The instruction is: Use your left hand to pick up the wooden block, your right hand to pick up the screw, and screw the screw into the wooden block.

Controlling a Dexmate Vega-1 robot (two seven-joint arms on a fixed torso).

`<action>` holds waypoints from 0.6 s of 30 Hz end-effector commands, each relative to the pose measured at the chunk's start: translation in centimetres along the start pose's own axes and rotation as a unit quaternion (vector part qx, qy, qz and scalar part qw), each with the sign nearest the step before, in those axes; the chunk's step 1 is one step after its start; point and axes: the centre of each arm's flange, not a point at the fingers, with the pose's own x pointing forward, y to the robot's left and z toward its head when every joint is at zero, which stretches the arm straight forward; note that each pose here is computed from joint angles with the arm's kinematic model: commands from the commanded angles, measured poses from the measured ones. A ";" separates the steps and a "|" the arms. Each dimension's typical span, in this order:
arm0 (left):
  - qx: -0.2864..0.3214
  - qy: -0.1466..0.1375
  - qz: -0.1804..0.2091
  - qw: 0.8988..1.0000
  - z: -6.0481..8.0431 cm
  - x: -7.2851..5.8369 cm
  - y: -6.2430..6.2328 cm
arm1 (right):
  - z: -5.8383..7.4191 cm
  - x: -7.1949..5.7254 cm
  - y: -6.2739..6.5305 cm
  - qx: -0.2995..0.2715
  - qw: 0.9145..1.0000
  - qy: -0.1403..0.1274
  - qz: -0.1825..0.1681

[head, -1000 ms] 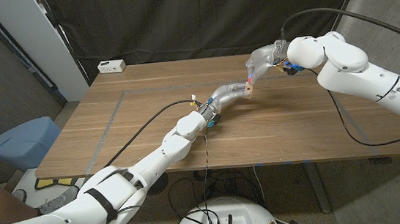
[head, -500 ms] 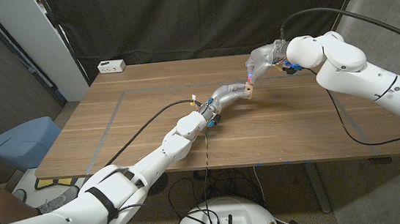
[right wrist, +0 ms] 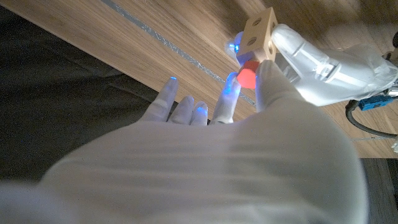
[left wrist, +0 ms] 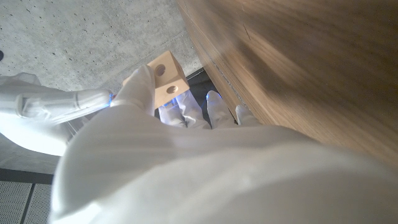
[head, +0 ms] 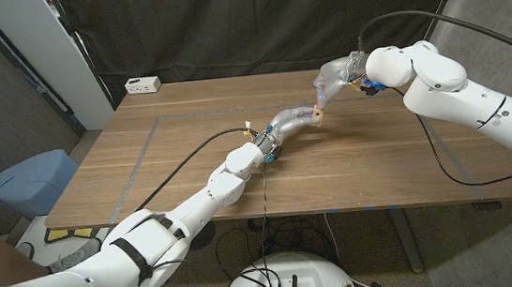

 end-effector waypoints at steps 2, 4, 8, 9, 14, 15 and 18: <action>-0.001 -0.001 0.003 1.000 0.0 -0.1 0.0 | -0.1 0.1 0.2 0.007 1.000 0.003 -0.005; 0.000 -0.001 0.003 1.000 0.0 -0.2 0.0 | -0.2 0.1 0.3 0.009 1.000 0.002 -0.006; 0.001 0.000 0.005 1.000 0.1 -0.3 0.1 | -0.2 0.2 0.3 0.010 1.000 0.003 -0.008; 0.001 0.000 0.004 1.000 0.1 -0.3 0.1 | -0.2 0.2 0.4 0.009 1.000 0.004 -0.009; 0.001 0.001 0.005 1.000 0.1 -0.3 0.1 | -0.2 0.3 0.5 0.009 1.000 0.008 -0.012; 0.001 0.000 0.004 1.000 0.1 -0.3 0.1 | -0.2 0.3 0.5 0.010 1.000 0.007 -0.012; 0.000 0.001 0.004 1.000 0.1 -0.3 0.1 | -0.2 0.2 0.5 0.011 1.000 0.010 -0.015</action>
